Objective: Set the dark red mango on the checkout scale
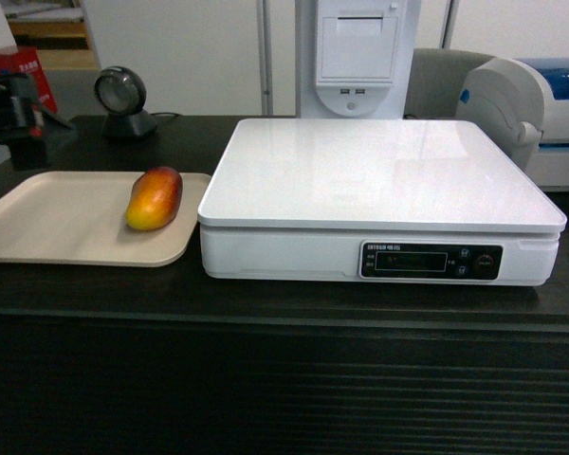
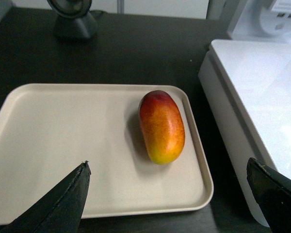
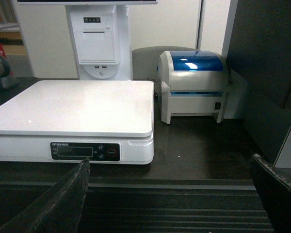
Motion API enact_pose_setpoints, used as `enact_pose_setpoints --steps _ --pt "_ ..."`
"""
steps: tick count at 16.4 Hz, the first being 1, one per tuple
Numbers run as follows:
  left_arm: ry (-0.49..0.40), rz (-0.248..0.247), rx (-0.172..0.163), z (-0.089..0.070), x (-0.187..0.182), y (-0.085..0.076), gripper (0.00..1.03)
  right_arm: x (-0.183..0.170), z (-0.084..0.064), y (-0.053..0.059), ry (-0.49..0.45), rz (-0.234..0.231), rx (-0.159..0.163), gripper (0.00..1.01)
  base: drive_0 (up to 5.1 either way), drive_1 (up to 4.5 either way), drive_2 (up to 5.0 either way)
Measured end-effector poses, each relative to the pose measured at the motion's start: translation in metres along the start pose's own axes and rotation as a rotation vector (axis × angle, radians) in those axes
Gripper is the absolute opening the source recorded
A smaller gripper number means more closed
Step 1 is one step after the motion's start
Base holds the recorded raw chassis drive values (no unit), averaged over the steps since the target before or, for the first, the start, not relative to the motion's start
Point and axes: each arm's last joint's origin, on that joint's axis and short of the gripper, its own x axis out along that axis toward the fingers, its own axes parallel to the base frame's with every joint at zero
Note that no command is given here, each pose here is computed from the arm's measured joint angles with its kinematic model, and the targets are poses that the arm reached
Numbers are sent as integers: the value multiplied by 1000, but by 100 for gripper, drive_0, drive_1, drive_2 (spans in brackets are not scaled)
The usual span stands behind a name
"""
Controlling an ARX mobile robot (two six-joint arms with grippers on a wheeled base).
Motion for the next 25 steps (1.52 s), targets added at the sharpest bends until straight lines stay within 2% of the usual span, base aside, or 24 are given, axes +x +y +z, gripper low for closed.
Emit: enact_pose_setpoints --steps 5,9,12,16,19,22,23,25 --pt "175 -60 31 -3 95 10 98 0 0 0 0 0 0 98 0 0 0" --pt "214 -71 46 10 141 11 98 0 0 0 0 0 0 98 0 0 0" --pt "259 -82 62 11 163 8 98 0 0 0 0 0 0 98 0 0 0" --pt "340 -87 70 -5 188 5 98 0 0 0 0 0 0 98 0 0 0" --pt "391 -76 98 -10 195 5 98 0 0 0 0 0 0 98 0 0 0" --pt "439 -80 115 -22 199 6 98 0 0 0 0 0 0 98 0 0 0" --pt "441 -84 128 -22 199 5 92 0 0 0 0 0 0 98 0 0 0" --pt "437 -87 138 -21 199 4 68 0 0 0 0 0 0 98 0 0 0"
